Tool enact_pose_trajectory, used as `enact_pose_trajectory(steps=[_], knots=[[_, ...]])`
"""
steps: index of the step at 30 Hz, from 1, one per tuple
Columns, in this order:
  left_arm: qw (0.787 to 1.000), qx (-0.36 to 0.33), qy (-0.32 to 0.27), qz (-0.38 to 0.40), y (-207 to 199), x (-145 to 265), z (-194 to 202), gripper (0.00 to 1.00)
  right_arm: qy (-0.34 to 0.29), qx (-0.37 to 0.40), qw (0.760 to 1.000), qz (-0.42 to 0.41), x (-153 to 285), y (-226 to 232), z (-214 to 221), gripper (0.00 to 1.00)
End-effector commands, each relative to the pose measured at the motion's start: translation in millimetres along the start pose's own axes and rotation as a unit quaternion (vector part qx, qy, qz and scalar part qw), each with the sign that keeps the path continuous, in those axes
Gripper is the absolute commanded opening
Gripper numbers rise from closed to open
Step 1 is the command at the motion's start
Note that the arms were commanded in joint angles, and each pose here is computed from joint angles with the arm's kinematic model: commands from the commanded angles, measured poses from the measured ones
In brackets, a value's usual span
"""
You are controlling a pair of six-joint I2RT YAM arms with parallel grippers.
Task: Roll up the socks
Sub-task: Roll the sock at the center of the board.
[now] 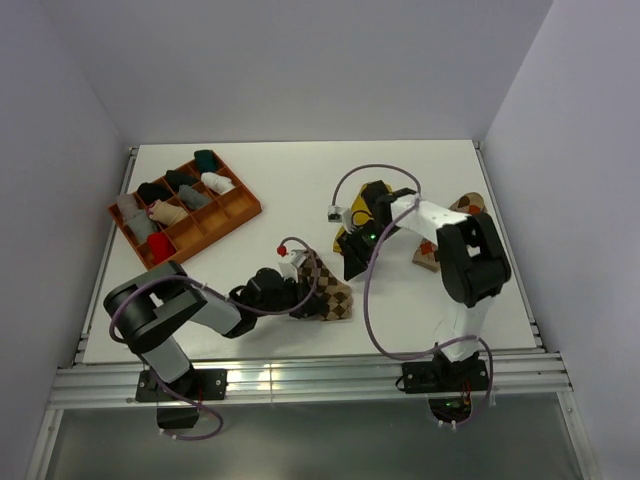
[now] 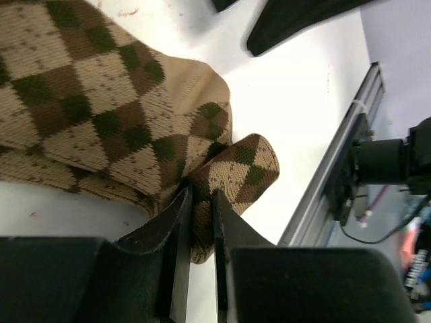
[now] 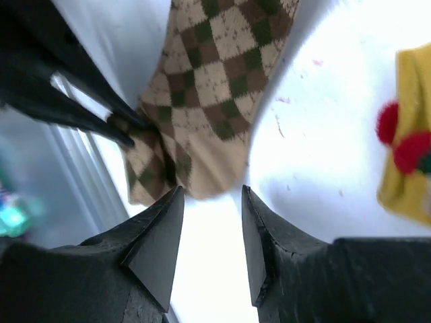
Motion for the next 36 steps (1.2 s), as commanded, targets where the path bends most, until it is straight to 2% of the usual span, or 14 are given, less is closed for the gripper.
enact_pose_trajectory(steps=[1, 4, 12, 17, 21, 29, 36], knots=[[0.995, 0.06, 0.079, -0.025, 25, 14, 39, 0.0, -0.065, 0.094, 0.99, 0.076, 21, -2, -18, 0.47], [0.99, 0.095, 0.099, -0.021, 28, 15, 40, 0.0, -0.084, 0.14, 0.982, 0.096, 30, 6, -11, 0.48], [0.968, 0.191, 0.162, -0.03, 42, 21, 40, 0.0, -0.091, 0.27, 0.953, 0.108, 28, 42, 9, 0.61], [0.949, 0.233, 0.204, -0.06, 52, 21, 45, 0.0, -0.064, 0.375, 0.913, 0.149, -6, 66, 21, 0.66], [0.941, 0.251, 0.215, -0.071, 59, 23, 44, 0.0, -0.07, 0.439, 0.878, 0.177, -18, 75, 22, 0.7], [0.933, 0.265, 0.232, -0.072, 63, 22, 49, 0.0, -0.075, 0.493, 0.843, 0.203, -32, 79, 20, 0.74], [0.93, 0.268, 0.241, -0.073, 65, 19, 51, 0.0, -0.043, 0.509, 0.84, 0.184, -50, 83, 32, 0.71]])
Point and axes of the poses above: each gripper's point midway between its finger pads, its own x axis back along the fingers, its own y axis along the line the jaws close on, z = x × y, the point moved 2 cm from there along x, back along the fingers, and after that the axes turned 3 degrees about -x, right-handed, at the moved point
